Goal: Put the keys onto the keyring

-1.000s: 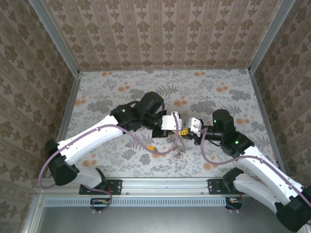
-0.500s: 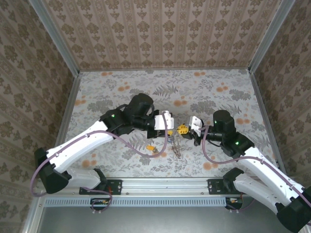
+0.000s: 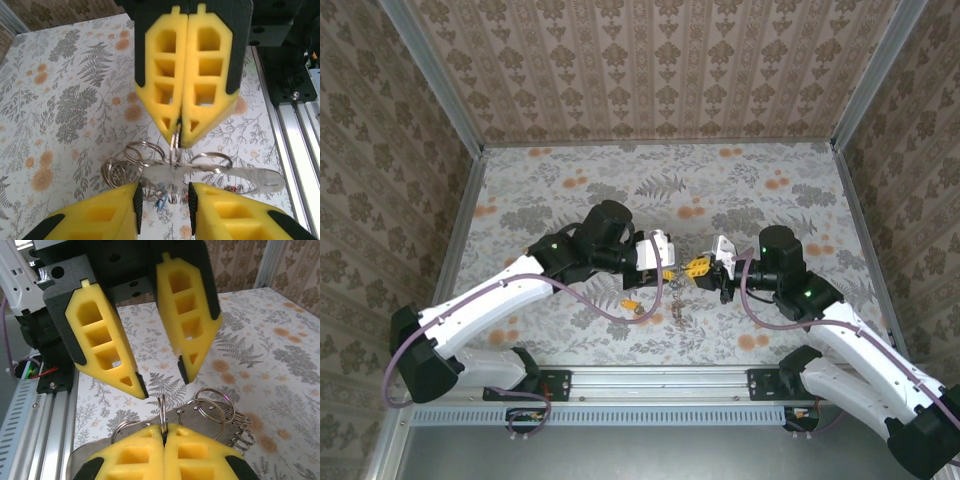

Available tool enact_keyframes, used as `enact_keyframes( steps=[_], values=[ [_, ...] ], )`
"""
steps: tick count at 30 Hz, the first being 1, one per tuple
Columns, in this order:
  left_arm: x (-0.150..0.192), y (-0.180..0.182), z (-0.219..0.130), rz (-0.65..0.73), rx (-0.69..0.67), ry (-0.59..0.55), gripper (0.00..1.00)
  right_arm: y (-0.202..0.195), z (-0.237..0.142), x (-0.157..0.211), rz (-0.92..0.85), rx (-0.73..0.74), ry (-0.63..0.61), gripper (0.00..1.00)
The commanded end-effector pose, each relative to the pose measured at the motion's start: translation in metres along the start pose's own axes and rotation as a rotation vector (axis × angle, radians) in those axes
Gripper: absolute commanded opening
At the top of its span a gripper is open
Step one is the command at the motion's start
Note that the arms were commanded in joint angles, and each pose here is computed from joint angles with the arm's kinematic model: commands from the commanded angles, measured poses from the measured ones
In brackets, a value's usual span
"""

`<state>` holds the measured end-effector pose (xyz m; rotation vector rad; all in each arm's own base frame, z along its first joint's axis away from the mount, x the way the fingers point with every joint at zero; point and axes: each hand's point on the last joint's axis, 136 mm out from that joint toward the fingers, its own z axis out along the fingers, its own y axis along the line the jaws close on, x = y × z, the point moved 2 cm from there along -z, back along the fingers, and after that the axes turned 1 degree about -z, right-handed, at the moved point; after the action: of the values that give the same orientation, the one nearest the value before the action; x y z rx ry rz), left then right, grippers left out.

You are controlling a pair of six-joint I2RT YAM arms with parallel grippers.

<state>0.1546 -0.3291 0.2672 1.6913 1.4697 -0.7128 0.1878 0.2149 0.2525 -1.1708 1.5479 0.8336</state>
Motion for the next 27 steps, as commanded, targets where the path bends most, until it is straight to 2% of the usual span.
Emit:
enact_keyframes(
  steps=[1, 11, 16, 17, 21, 24, 27],
  values=[
    [-0.010, 0.000, 0.003, -0.017, 0.028, -0.056, 0.33, 0.008, 0.001, 0.002, 0.029, -0.060, -0.006, 0.00],
    [-0.011, -0.007, 0.014, -0.016, 0.106, -0.066, 0.23, 0.006, 0.005, 0.002, 0.032, -0.069, -0.030, 0.00],
    [-0.009, -0.011, 0.015, -0.017, 0.138, -0.049, 0.02, 0.006, 0.005, 0.002, 0.024, -0.068, -0.040, 0.00],
    [-0.008, -0.011, 0.015, -0.015, 0.143, -0.042, 0.00, 0.006, 0.005, 0.002, 0.020, -0.066, -0.042, 0.00],
    [-0.006, -0.011, 0.015, -0.003, 0.155, -0.011, 0.03, 0.006, 0.004, 0.005, 0.012, -0.053, -0.047, 0.00],
    [-0.007, -0.012, 0.014, 0.003, 0.162, -0.011, 0.23, 0.005, 0.001, 0.003, -0.006, -0.035, -0.067, 0.00],
    [-0.006, -0.010, 0.013, -0.006, 0.157, -0.008, 0.27, 0.004, -0.002, 0.002, -0.022, -0.013, -0.080, 0.00]
  ],
)
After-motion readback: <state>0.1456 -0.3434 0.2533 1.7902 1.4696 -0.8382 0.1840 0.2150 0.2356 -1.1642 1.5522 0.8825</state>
